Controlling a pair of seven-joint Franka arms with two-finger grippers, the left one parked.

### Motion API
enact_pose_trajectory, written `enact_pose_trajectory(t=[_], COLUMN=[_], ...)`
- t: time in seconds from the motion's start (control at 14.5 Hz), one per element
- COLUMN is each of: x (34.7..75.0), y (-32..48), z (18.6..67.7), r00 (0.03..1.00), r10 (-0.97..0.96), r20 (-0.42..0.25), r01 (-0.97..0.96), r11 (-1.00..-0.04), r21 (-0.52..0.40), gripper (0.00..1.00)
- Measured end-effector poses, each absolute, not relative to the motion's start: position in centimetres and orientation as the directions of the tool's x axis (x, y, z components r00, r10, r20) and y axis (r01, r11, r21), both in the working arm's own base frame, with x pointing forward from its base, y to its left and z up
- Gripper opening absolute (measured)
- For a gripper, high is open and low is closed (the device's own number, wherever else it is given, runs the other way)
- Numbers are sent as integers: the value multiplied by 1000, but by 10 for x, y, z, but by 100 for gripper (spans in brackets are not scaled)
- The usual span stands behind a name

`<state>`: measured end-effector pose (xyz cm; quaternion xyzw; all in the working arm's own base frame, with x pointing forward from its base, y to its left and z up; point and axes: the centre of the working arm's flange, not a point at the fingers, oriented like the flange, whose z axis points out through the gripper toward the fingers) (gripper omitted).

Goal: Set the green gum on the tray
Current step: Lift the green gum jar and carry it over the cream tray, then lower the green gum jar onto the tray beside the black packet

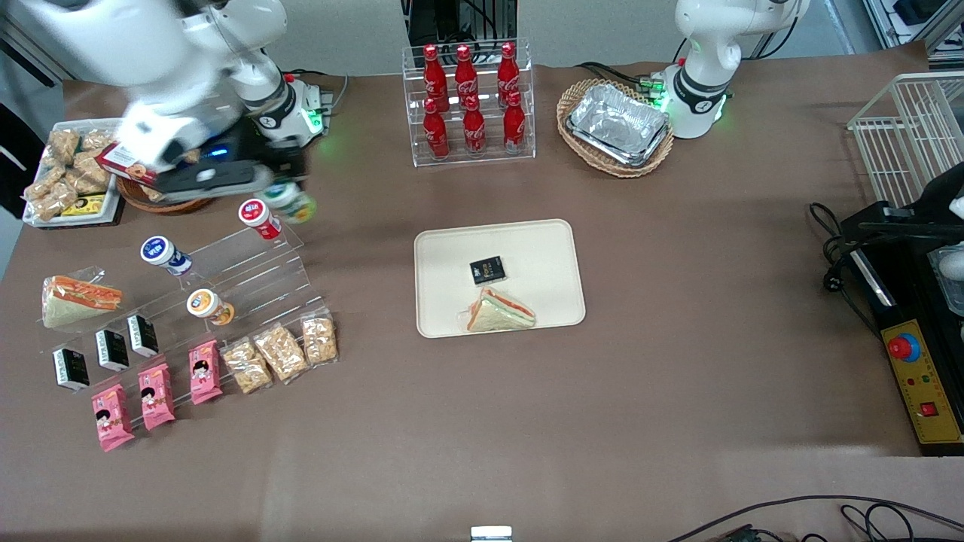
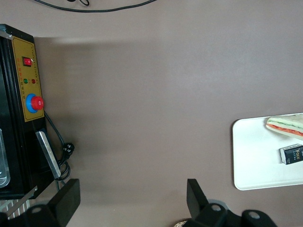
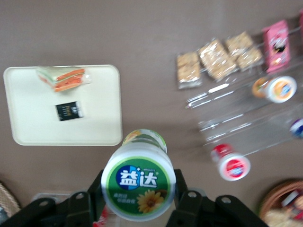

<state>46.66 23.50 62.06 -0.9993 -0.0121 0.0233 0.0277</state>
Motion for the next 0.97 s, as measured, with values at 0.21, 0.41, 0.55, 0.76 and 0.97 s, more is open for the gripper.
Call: enact_pose_trajectory(t=[0.21,0.41,0.55,0.76,0.97], x=[447,447,448,439,425], y=[300,342,362,383,391], z=[608,579,546,475,409], r00=[996,991,986,980,974], r10=[-63,-125,-160,-196,-225], r20=[-57,-51,-48,-33,-29], r01=[-66,-128,-163,-198,-226], r11=[-997,-990,-985,-977,-971], r21=[-47,-54,-60,-75,-77], gripper=[59,59,59,59,59])
